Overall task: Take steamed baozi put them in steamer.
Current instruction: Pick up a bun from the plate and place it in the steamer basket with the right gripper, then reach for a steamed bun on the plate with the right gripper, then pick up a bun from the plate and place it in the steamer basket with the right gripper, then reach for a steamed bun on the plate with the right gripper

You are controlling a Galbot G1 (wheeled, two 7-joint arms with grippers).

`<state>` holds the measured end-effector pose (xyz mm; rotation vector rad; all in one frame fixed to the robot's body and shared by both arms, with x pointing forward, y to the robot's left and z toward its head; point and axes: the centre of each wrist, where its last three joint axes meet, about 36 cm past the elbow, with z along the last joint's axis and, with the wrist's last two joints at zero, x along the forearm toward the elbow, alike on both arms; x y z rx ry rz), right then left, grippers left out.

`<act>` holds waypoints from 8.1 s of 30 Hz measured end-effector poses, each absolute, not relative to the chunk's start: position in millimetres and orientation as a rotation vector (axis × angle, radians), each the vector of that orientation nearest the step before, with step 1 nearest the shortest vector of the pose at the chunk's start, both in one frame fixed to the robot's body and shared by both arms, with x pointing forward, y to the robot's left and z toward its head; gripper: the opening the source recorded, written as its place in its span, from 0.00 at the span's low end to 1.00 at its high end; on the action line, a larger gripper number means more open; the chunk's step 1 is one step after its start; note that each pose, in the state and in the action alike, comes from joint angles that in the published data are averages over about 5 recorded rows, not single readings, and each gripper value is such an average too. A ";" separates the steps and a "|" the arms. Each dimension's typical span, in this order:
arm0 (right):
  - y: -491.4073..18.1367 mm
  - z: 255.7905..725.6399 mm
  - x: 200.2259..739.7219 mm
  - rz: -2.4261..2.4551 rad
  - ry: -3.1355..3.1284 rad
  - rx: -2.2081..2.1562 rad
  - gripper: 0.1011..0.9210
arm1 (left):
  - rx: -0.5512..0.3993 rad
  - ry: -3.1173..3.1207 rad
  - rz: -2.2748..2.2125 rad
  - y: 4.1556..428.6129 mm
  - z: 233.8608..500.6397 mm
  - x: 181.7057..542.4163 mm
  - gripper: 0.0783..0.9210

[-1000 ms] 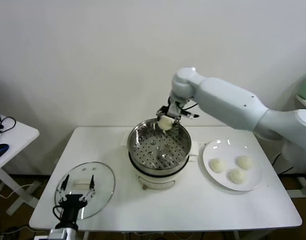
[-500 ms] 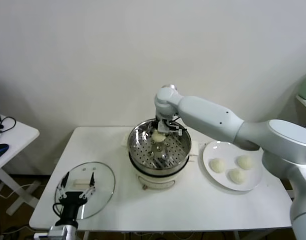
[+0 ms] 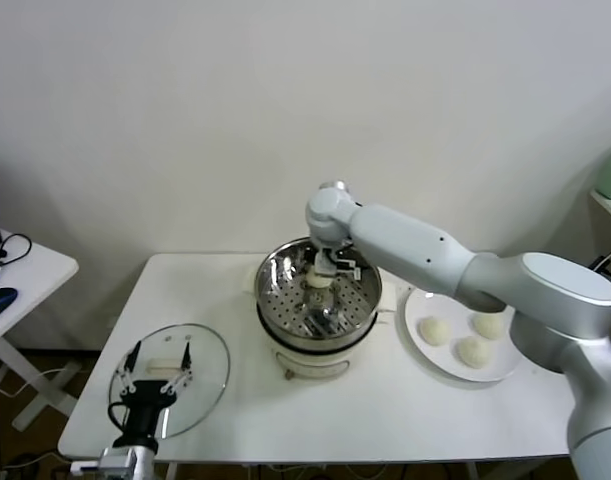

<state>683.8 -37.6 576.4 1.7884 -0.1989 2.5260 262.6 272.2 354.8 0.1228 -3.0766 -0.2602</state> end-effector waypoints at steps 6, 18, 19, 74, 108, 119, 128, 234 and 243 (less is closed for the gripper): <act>-38.3 579.8 683.3 2.533 -0.190 1.788 0.87 | 0.124 -3.077 -0.262 272.6 355.3 263.3 0.88; -64.4 624.9 686.4 2.508 -0.268 1.778 0.88 | 0.123 -3.084 -0.281 276.8 357.8 267.3 0.88; -70.9 631.3 688.1 2.490 -0.300 1.774 0.88 | 0.122 -3.085 -0.282 277.0 357.7 267.8 0.88; -396.0 478.6 669.0 1.308 -1.347 1.381 0.88 | 0.043 -3.063 -0.294 271.5 345.8 259.2 0.88; -378.2 443.9 676.1 1.289 -1.331 1.383 0.79 | 0.049 -3.050 -0.288 270.7 340.4 261.0 0.88; -379.8 447.1 676.5 1.285 -1.349 1.378 0.74 | 0.050 -3.049 -0.285 270.2 340.2 260.8 0.88; -382.9 470.3 680.4 1.269 -1.409 1.368 0.72 | 0.054 -3.052 -0.284 270.6 341.6 260.6 0.88; -80.8 591.1 716.8 1.185 -1.382 1.715 0.88 | -0.012 -3.076 -0.231 247.6 349.5 258.5 0.88; -135.9 654.3 719.3 1.270 -1.381 1.674 0.88 | -0.008 -3.075 -0.236 252.9 349.2 261.9 0.88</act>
